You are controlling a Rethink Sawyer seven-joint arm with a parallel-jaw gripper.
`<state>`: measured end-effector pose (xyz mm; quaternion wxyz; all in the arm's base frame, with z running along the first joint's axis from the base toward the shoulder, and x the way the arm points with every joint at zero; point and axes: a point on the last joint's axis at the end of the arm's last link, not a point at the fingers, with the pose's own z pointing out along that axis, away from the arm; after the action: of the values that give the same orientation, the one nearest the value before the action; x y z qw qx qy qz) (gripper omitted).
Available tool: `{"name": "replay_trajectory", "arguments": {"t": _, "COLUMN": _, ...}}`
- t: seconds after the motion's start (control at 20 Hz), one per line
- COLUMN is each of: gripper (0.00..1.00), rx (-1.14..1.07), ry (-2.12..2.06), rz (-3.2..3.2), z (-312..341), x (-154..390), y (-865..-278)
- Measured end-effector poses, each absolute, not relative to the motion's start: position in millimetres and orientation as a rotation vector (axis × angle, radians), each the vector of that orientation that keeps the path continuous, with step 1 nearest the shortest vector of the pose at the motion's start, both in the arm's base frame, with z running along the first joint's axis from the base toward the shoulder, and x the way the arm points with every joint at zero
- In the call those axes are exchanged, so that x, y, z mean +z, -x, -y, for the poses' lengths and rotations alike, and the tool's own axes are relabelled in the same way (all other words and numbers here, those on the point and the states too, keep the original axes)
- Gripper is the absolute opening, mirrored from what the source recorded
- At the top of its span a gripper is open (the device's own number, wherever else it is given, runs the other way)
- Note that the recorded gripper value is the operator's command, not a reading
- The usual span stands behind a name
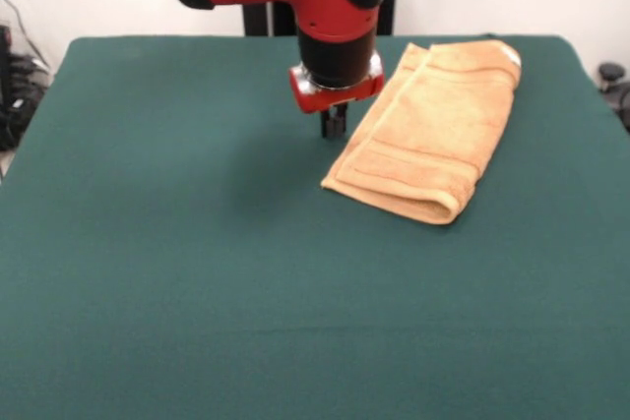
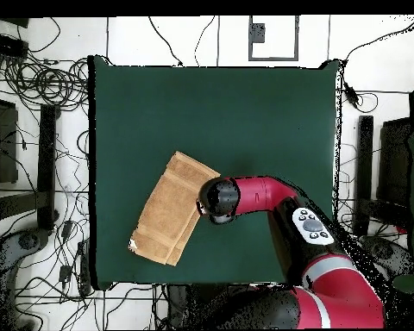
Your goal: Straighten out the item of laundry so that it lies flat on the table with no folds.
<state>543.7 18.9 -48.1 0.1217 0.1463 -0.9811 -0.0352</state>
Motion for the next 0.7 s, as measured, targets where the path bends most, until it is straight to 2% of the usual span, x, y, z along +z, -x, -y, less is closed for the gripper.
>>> {"name": "replay_trajectory", "arguments": {"t": 0.5, "gripper": 0.00, "rx": -0.094, "ry": -0.437, "rz": 2.864, "z": -20.7, "x": -47.3, "y": -543.0}}
{"name": "replay_trajectory", "arguments": {"t": 0.55, "gripper": 1.00, "rx": -0.091, "ry": -0.444, "rz": 2.862, "z": -22.8, "x": -47.1, "y": -542.6}}
{"name": "replay_trajectory", "arguments": {"t": 0.7, "gripper": 1.00, "rx": -0.090, "ry": -0.452, "rz": 2.859, "z": -26.5, "x": -47.0, "y": -542.3}}
